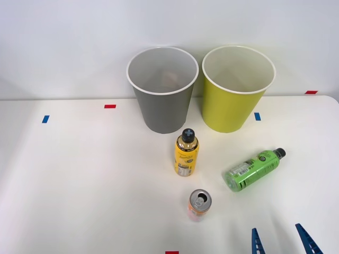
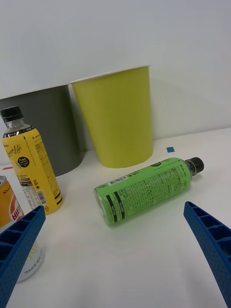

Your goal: Put cans in the gray bin, plastic bottles in the light green bin

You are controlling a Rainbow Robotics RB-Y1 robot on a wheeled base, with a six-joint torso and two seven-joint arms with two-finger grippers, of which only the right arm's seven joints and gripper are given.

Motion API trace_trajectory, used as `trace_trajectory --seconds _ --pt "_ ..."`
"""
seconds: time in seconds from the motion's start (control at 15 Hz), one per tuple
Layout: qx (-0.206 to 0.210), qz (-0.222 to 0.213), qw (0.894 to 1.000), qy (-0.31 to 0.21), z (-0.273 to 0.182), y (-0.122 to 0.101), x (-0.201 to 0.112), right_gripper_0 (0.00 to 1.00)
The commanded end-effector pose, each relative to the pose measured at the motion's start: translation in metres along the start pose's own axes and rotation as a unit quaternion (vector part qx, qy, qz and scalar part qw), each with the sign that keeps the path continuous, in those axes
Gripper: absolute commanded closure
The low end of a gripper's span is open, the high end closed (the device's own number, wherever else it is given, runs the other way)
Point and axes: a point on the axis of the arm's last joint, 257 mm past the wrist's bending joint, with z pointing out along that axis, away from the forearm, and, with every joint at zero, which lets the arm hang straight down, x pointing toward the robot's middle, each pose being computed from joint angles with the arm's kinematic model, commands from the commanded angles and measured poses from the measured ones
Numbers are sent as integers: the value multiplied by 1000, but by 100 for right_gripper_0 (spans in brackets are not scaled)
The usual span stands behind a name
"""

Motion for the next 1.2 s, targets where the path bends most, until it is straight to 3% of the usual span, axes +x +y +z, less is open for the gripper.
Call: trace_trajectory --seconds 0.07,1.2 --pt "0 0 1000 0 0 0 0 0" --pt "0 0 1000 0 0 0 0 0"
